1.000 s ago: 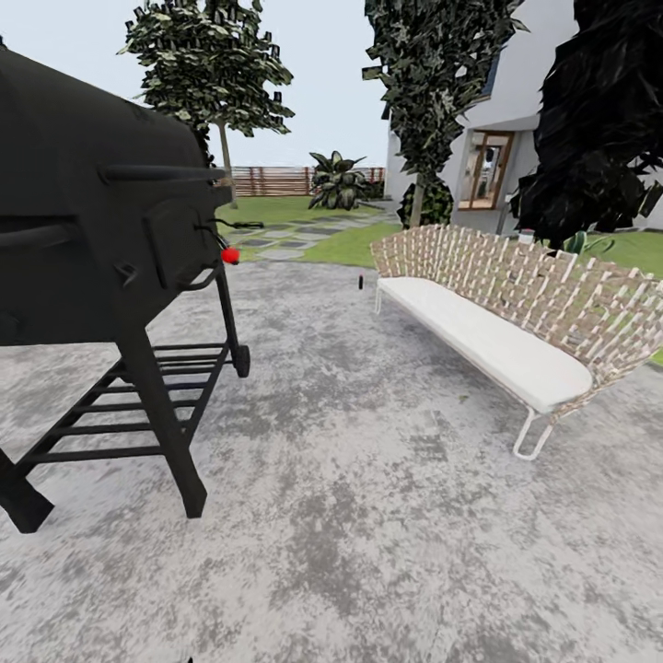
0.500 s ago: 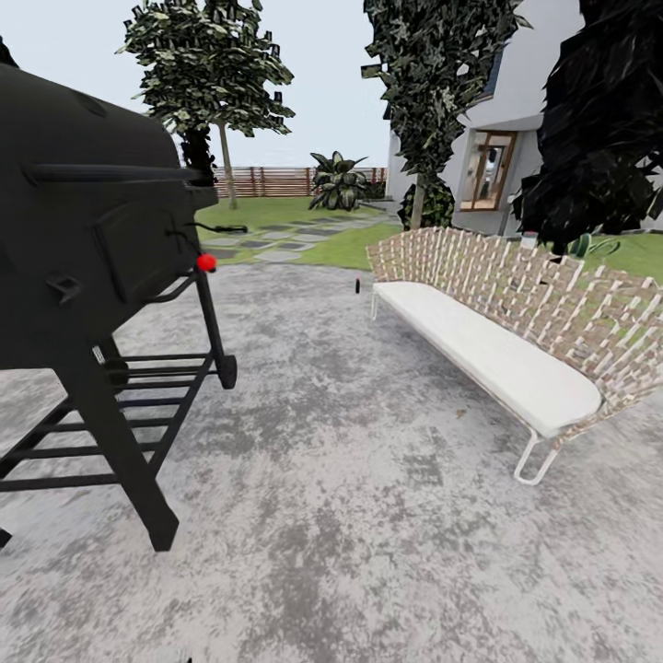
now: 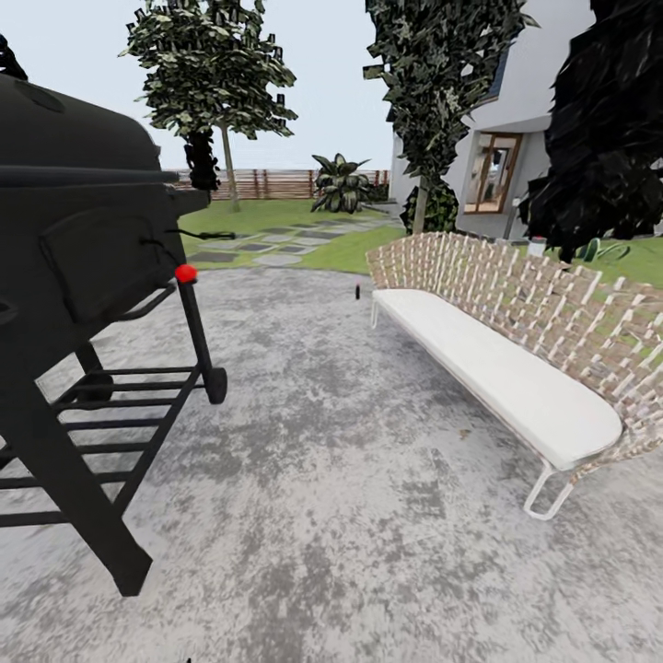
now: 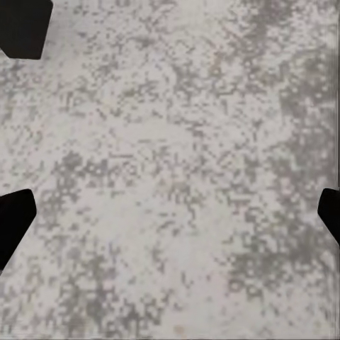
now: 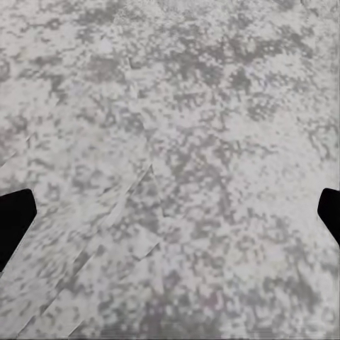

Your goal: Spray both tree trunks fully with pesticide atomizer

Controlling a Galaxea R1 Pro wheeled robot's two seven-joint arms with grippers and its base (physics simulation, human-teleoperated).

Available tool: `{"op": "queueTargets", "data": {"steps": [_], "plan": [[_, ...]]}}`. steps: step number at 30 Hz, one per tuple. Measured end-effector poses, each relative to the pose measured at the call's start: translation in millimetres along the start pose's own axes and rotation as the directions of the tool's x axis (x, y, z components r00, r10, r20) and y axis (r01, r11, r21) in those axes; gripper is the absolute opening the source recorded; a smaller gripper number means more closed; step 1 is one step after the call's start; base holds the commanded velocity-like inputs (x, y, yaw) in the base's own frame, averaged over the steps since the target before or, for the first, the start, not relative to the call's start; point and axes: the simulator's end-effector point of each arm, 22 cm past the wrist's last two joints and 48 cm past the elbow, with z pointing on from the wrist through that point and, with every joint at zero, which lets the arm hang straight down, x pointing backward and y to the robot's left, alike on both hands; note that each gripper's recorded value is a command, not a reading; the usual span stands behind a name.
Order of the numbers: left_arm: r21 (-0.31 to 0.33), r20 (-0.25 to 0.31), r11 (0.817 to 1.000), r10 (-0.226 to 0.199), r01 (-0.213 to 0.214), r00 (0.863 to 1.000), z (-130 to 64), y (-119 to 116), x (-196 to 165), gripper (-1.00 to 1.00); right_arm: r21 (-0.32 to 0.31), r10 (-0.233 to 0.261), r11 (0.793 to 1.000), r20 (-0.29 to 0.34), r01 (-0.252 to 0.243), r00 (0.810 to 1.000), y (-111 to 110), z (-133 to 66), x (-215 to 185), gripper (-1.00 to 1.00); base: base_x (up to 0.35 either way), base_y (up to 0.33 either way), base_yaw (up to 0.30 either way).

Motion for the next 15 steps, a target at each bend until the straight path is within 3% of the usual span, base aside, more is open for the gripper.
{"op": "queueTargets", "data": {"steps": [15], "plan": [[0.001, 0.019, 1.0, -0.004, 0.004, 1.0, -1.3, -0.3, -8.3, 1.0, 0.001, 0.002, 1.0, 0.019, -0.002, 1.0, 0.0, -0.2, -7.6, 1.0, 0.326, -0.112, 0.18]]}}
